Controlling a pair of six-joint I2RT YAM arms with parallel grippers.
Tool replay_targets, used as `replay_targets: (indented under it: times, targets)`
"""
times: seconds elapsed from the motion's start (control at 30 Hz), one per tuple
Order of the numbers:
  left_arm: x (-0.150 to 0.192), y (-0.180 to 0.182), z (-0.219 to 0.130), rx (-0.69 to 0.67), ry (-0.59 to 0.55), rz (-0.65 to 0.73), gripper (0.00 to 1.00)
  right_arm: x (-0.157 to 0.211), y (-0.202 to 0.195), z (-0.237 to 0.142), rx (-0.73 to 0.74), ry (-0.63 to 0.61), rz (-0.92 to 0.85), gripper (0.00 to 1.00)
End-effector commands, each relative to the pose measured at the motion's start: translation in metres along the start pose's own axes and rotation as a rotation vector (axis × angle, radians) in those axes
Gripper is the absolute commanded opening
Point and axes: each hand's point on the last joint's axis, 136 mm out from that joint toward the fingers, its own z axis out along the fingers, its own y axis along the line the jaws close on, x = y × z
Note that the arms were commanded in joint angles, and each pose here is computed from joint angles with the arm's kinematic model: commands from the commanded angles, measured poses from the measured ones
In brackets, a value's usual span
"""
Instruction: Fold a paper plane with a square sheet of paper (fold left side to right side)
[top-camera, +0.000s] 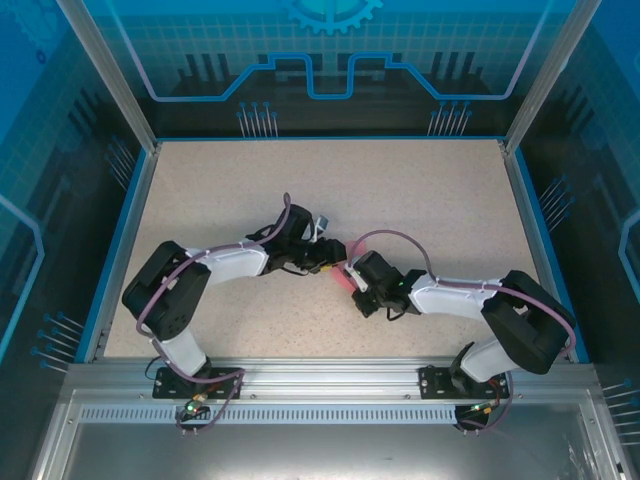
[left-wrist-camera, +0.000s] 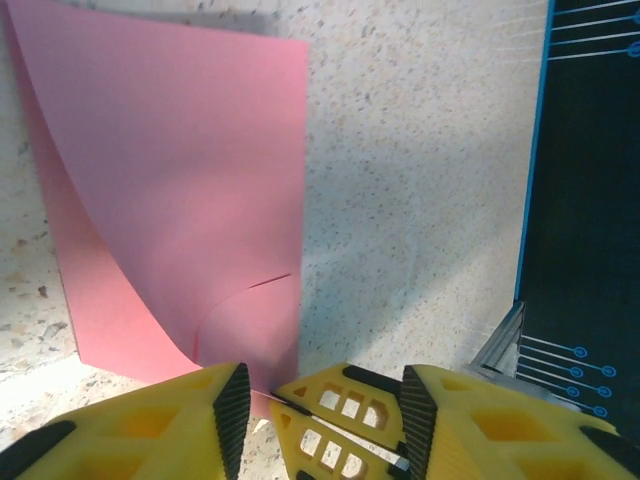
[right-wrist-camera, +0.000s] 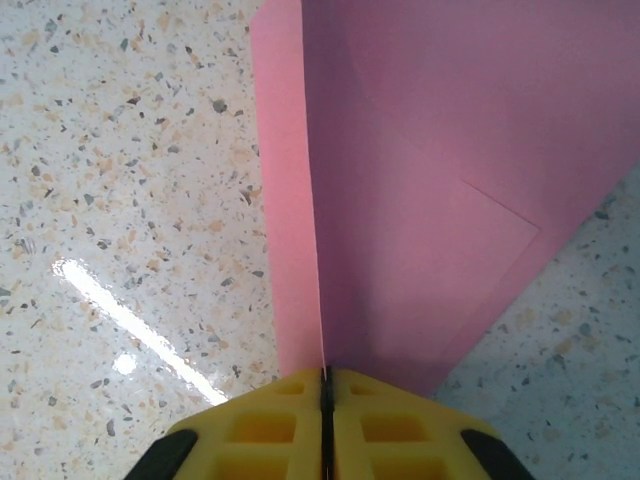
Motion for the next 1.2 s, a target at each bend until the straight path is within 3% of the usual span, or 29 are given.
replay_targets:
  times: [0.0,0.23,0.47,0.6,1.17]
  targets:
    - [-0.002,0.006,-0.019,-0.027,-0.035,0.009,0.5,0.006,0.005,0.001,-0.07,0.007,0.044,0.07]
    - [0.005,0.021,-0.035,-0.069,-0.067,-0.009,0.52,0.006,0.006,-0.005,-0.204,-0.012,0.144,0.05]
    - [0.022,0.038,-0.012,-0.059,-0.014,-0.061,0.34,0.009,0.002,-0.008,-0.317,-0.028,0.249,0.05]
    - [0.026,0.036,0.006,-0.063,0.021,-0.052,0.29,0.009,-0.002,-0.009,-0.341,-0.03,0.296,0.05]
    - [0.018,0.032,0.042,-0.069,0.07,-0.053,0.37,0.01,-0.005,-0.009,-0.392,-0.03,0.363,0.05]
